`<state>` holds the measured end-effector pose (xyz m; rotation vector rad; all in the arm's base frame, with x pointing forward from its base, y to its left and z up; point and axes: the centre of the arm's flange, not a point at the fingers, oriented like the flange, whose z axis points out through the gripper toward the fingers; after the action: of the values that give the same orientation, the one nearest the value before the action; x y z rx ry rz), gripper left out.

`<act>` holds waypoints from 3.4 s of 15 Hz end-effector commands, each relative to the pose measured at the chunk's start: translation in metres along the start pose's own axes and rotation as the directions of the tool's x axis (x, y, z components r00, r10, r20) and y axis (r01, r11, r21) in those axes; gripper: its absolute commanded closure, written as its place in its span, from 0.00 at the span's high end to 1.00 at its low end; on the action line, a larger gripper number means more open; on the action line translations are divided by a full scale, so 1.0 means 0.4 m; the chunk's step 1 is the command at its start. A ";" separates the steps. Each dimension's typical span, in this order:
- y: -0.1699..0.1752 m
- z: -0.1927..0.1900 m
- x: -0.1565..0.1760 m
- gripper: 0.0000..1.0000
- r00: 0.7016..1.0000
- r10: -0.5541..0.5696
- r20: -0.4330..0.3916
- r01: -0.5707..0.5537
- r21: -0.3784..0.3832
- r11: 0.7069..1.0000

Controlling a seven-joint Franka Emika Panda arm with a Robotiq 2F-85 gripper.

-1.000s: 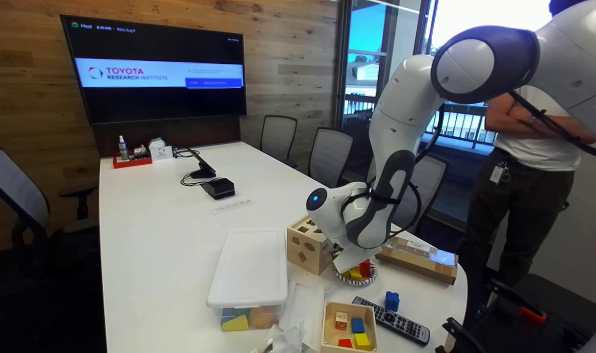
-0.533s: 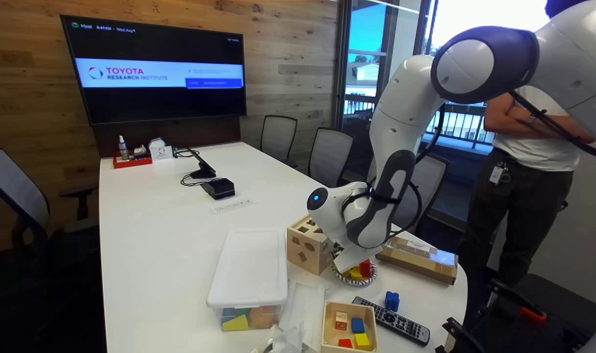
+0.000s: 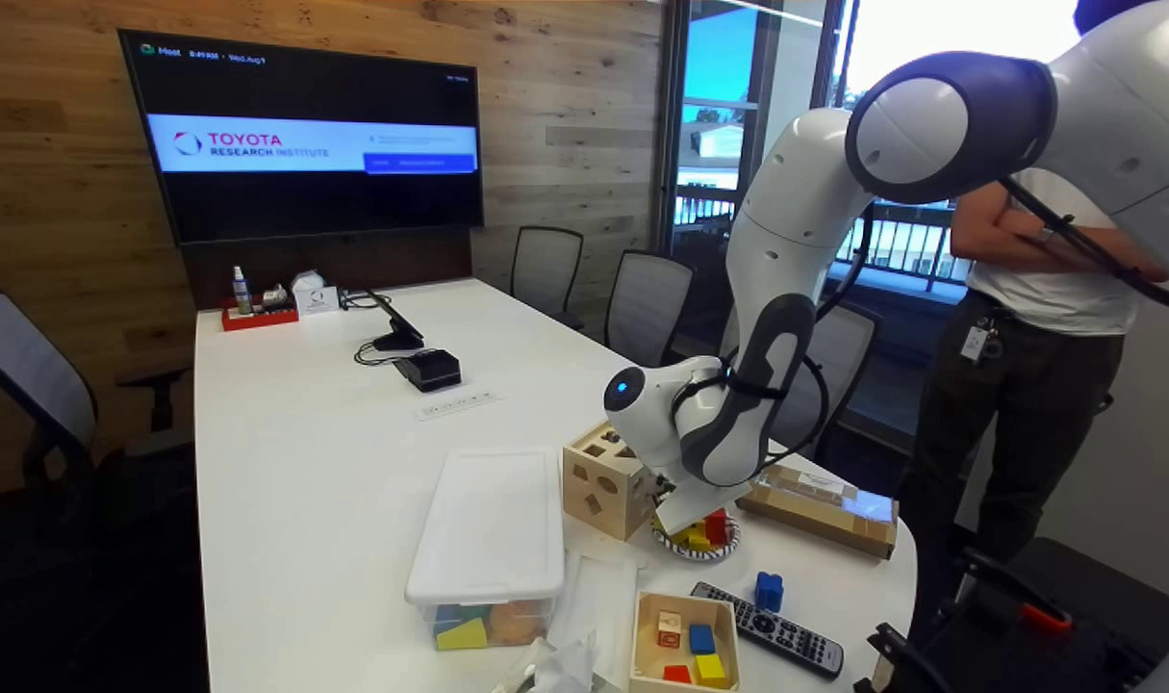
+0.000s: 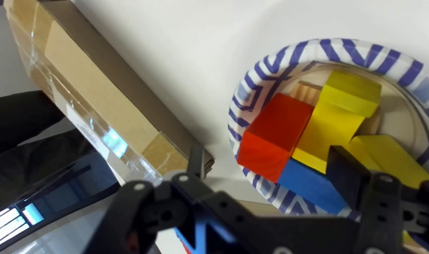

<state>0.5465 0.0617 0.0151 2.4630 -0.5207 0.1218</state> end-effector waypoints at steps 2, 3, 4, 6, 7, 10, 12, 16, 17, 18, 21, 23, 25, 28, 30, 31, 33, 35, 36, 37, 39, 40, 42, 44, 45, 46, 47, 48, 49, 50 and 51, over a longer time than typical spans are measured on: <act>0.001 -0.002 0.010 0.78 1.000 -0.008 0.006 0.007 0.020 1.000; 0.000 -0.002 0.010 0.76 1.000 -0.008 0.006 0.008 0.019 1.000; 0.000 -0.003 0.011 0.70 1.000 -0.008 0.005 0.008 0.019 1.000; -0.001 -0.004 0.012 0.48 1.000 -0.007 0.004 0.007 0.019 1.000; -0.001 -0.004 0.012 0.52 1.000 -0.007 0.004 0.007 0.019 1.000; -0.002 -0.007 0.013 0.45 1.000 -0.006 0.001 0.006 0.020 1.000; -0.003 -0.007 0.014 0.54 1.000 -0.006 0.001 0.006 0.020 1.000; -0.005 -0.007 0.015 0.58 1.000 -0.006 0.002 0.006 0.020 1.000; -0.006 -0.007 0.016 0.69 1.000 -0.006 0.003 0.006 0.020 1.000; -0.006 -0.007 0.016 0.83 1.000 -0.006 0.005 0.006 0.019 1.000; -0.008 -0.008 0.018 0.99 1.000 -0.003 0.008 0.003 0.019 1.000; -0.014 -0.004 0.018 1.00 1.000 0.001 0.010 -0.001 0.014 1.000; -0.020 0.000 0.020 1.00 1.000 0.006 0.013 -0.006 0.013 1.000; -0.030 0.012 0.017 1.00 1.000 0.010 0.016 -0.010 0.010 1.000; -0.036 0.021 0.014 1.00 1.000 0.010 0.018 -0.010 0.006 1.000; -0.037 0.024 0.012 1.00 1.000 0.010 0.019 -0.011 0.006 1.000; -0.038 0.021 0.014 0.91 1.000 0.014 0.017 -0.015 0.011 1.000; -0.039 0.024 0.013 0.68 1.000 0.014 0.015 -0.014 0.012 1.000; -0.040 0.025 0.012 0.58 1.000 0.013 0.015 -0.013 0.012 1.000; -0.040 0.026 0.011 0.51 1.000 0.013 0.014 -0.013 0.012 1.000; -0.040 0.027 0.011 0.35 1.000 0.013 0.014 -0.013 0.011 1.000; -0.039 0.026 0.011 0.28 1.000 0.012 0.014 -0.012 0.011 1.000; -0.039 0.026 0.011 0.13 1.000 0.013 0.014 -0.013 0.011 1.000; -0.038 0.026 0.012 0.51 1.000 0.013 0.017 -0.014 0.011 1.000; -0.037 0.026 0.013 0.52 1.000 0.013 0.018 -0.013 0.010 1.000; -0.037 0.026 0.013 0.57 1.000 0.013 0.018 -0.014 0.010 1.000; -0.037 0.026 0.014 0.66 1.000 0.013 0.018 -0.013 0.010 1.000; -0.035 0.028 0.004 0.47 1.000 0.014 0.014 -0.014 0.004 1.000; -0.035 0.028 0.004 0.54 1.000 0.015 0.014 -0.015 0.004 1.000; -0.035 0.028 0.004 0.63 1.000 0.015 0.014 -0.015 0.004 1.000; -0.035 0.028 0.004 0.66 1.000 0.015 0.014 -0.015 0.004 1.000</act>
<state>0.5531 0.0649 -0.0011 2.4658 -0.5454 0.1114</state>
